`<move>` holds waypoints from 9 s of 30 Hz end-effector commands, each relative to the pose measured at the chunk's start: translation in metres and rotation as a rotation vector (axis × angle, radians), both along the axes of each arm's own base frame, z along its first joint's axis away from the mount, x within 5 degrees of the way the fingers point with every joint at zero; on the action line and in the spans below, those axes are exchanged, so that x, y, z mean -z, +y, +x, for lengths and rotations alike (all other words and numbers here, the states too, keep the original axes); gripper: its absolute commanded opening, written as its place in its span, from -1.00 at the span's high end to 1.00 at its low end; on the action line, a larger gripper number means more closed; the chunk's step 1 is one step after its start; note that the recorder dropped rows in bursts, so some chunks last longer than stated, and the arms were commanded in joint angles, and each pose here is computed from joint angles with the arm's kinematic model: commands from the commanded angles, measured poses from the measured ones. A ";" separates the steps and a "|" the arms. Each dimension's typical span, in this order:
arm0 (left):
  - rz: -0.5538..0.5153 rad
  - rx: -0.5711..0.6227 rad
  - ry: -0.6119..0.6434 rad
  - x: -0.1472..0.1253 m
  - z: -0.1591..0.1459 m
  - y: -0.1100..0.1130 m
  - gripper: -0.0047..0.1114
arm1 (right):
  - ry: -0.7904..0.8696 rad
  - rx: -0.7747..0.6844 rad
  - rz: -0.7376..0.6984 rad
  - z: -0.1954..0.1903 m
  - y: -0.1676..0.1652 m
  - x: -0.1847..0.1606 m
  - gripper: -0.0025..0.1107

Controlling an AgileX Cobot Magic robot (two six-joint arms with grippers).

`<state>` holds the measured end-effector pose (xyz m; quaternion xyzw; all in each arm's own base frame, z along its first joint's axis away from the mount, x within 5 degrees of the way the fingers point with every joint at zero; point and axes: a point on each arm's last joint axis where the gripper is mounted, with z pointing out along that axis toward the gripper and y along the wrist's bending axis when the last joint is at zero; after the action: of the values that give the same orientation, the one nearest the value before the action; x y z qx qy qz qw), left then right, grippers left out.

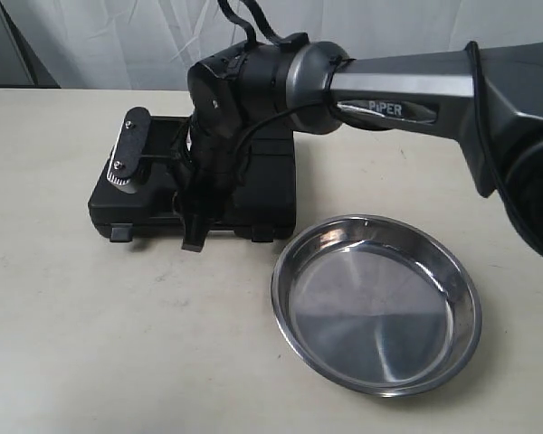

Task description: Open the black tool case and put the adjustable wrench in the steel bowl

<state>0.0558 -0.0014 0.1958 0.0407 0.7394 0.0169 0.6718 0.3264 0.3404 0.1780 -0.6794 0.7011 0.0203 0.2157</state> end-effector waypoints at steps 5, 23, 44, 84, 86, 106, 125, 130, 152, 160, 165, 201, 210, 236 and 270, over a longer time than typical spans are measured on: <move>-0.004 0.004 -0.005 -0.001 0.000 0.000 0.91 | 0.036 -0.003 -0.050 0.004 0.003 0.035 0.18; -0.004 0.004 -0.005 -0.001 0.000 0.000 0.91 | -0.022 0.023 -0.046 0.010 0.003 0.038 0.38; -0.004 0.004 -0.005 -0.001 0.000 0.000 0.91 | -0.070 0.014 0.004 0.016 0.016 0.029 0.10; -0.004 0.004 -0.005 -0.001 0.000 0.000 0.91 | 0.031 0.045 -0.069 0.014 0.015 0.033 0.97; -0.004 0.004 -0.005 -0.001 0.000 0.000 0.91 | 0.046 0.054 -0.050 0.012 0.015 0.026 0.97; -0.004 0.004 -0.005 -0.001 0.000 0.000 0.91 | -0.015 0.061 0.055 0.004 0.009 -0.040 0.97; -0.004 0.004 -0.005 -0.001 0.000 0.000 0.91 | -0.511 0.186 0.050 0.035 -0.022 -0.109 0.97; -0.004 0.004 -0.005 -0.001 0.000 0.000 0.91 | -0.566 0.235 0.036 0.054 -0.036 -0.105 0.97; -0.004 0.004 -0.005 -0.001 0.000 0.000 0.91 | -0.453 0.350 0.071 0.079 -0.054 -0.074 0.97; -0.004 0.004 -0.005 -0.001 0.000 0.000 0.91 | -0.413 0.297 0.168 0.047 -0.024 -0.095 0.97; -0.004 0.004 -0.005 -0.001 0.000 0.000 0.91 | -0.430 0.301 0.212 0.037 -0.027 -0.119 0.97; -0.004 0.004 -0.002 -0.001 0.000 0.000 0.91 | -0.634 0.508 -0.011 0.108 -0.115 -0.107 -0.03; -0.004 0.004 -0.002 -0.001 0.000 0.000 0.91 | -0.670 0.695 0.031 0.110 -0.125 -0.112 0.02; -0.004 0.004 -0.005 -0.001 0.000 0.000 0.91 | 0.171 0.421 -0.227 0.063 -0.097 -0.011 0.93; -0.004 0.004 -0.005 -0.001 0.000 0.000 0.91 | 0.159 0.498 0.146 0.099 -0.052 0.039 0.10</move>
<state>0.0558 -0.0014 0.1958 0.0407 0.7394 0.0169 0.6718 0.4226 0.2892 0.1463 -0.4713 0.8530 0.0709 0.2126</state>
